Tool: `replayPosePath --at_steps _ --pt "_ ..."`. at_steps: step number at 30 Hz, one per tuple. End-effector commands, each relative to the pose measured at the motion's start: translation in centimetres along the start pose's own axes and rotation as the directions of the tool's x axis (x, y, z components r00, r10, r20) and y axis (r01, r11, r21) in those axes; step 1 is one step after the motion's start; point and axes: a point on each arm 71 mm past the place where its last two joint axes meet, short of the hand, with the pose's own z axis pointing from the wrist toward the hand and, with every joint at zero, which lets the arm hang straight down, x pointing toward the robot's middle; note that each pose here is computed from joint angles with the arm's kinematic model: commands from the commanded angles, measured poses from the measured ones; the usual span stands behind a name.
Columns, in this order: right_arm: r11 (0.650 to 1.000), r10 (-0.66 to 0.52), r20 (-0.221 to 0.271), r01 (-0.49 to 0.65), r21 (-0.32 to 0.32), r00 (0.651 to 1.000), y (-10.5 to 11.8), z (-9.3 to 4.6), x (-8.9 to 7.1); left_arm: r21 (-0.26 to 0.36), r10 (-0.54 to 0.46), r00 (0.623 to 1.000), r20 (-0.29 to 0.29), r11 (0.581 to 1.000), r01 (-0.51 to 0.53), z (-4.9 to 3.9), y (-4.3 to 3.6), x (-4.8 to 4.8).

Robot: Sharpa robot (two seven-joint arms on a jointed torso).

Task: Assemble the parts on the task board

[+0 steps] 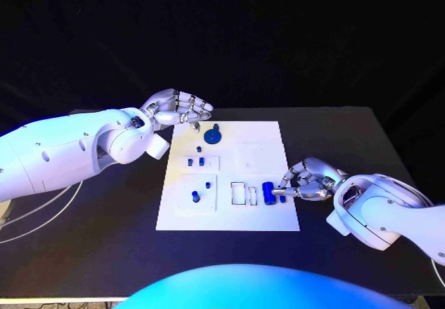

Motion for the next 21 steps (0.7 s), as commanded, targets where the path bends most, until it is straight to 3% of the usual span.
replayPosePath --at_steps 1,21 --pt "0.997 -0.076 0.029 0.075 0.035 0.997 -0.1 0.2 0.2 0.016 -0.013 1.000 -0.012 1.000 0.014 0.02 -0.16 0.18" --pt "0.992 -0.116 -0.001 0.116 0.048 0.993 0.7 2.2 1.5 -0.005 -0.040 0.998 -0.046 0.999 0.040 0.10 -0.01 0.45"
